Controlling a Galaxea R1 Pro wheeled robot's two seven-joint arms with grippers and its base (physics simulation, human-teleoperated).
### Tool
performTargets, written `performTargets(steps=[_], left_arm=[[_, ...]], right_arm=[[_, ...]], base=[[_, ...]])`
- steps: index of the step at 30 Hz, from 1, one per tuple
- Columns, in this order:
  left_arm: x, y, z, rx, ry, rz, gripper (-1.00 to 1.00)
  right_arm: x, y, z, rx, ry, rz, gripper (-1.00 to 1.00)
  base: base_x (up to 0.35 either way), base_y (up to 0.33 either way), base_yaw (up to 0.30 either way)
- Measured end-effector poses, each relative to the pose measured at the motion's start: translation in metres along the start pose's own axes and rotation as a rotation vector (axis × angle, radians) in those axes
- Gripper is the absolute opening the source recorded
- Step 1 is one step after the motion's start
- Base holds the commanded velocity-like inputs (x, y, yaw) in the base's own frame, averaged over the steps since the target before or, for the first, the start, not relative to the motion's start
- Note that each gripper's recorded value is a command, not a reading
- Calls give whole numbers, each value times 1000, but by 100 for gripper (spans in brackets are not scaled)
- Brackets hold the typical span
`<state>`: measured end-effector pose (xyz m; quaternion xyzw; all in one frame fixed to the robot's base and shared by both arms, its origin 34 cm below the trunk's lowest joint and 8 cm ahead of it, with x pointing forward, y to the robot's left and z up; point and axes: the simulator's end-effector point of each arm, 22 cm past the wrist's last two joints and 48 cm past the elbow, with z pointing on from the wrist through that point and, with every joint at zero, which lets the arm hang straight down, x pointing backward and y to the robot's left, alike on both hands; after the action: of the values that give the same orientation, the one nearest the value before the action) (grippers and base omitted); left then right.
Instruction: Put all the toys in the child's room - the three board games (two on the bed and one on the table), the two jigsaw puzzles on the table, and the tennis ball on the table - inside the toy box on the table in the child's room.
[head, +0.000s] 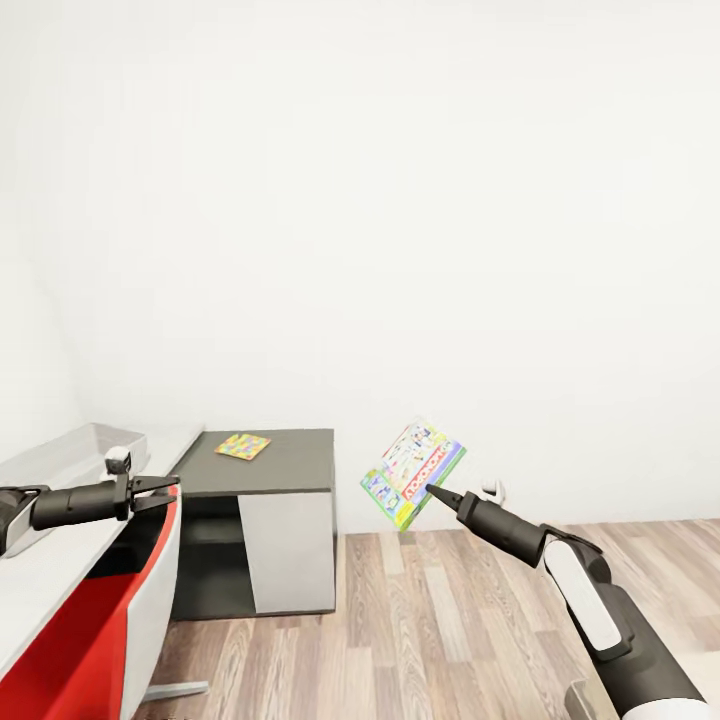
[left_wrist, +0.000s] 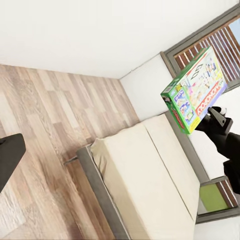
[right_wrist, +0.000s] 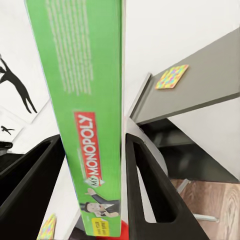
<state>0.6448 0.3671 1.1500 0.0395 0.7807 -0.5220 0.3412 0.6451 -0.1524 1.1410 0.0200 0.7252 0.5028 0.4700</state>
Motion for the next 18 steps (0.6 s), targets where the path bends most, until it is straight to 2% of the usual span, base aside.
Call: performTargets(steps=[7, 18], left_arm=[[0, 0, 0, 0, -1, -1, 100], [0, 1, 0, 0, -1, -3, 100]], right_arm=[[1, 1, 1, -2, 0, -3, -100], [2, 0, 2, -1, 0, 0, -100]], base=[[257, -51, 271], [129, -2, 40]])
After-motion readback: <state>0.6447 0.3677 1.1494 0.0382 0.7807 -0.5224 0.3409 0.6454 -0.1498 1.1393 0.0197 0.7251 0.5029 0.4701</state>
